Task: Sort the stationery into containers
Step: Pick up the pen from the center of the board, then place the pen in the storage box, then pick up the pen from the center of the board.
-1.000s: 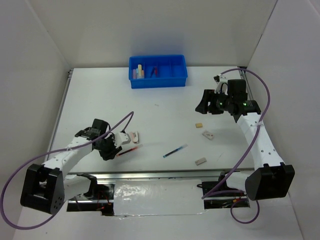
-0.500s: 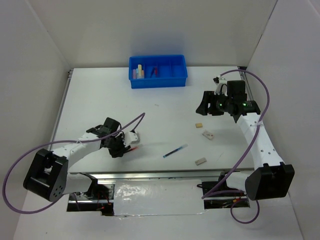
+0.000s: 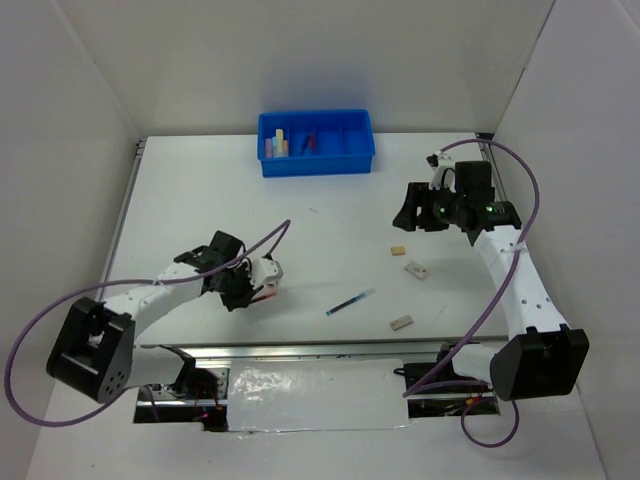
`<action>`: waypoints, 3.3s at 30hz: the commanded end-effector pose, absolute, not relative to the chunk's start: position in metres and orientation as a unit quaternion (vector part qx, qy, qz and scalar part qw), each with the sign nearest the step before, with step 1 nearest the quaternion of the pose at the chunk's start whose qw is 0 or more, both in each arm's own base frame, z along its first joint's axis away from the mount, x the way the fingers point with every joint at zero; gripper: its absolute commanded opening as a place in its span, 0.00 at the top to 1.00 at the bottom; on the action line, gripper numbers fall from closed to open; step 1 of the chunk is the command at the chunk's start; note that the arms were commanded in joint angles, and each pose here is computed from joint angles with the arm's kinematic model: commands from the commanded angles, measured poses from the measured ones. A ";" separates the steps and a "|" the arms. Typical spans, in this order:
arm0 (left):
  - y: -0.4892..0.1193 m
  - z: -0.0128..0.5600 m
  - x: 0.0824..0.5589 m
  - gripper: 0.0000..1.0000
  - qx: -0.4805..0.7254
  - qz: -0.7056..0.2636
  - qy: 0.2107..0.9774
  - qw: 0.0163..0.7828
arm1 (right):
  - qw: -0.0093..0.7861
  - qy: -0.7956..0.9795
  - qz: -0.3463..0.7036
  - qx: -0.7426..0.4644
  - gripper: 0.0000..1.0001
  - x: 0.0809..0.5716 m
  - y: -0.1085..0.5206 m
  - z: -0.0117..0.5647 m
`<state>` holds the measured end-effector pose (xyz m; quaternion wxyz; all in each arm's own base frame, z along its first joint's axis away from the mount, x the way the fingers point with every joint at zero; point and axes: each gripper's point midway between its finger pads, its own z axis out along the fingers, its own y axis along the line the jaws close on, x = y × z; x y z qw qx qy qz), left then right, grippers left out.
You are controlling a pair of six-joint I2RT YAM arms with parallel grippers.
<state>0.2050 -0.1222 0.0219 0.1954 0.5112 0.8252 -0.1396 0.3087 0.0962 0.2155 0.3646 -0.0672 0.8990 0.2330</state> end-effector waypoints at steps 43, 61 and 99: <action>-0.227 0.151 0.699 1.00 -0.003 -0.122 0.766 0.632 | 0.301 0.911 0.280 -0.022 0.33 0.335 0.079 0.169; -0.222 0.337 0.592 0.57 0.077 -0.188 0.735 0.646 | 0.348 0.892 0.287 -0.024 0.33 0.329 0.083 0.212; -0.346 0.069 0.200 0.49 0.357 -0.251 0.820 0.371 | 0.383 0.887 0.259 0.006 0.33 0.301 0.067 0.217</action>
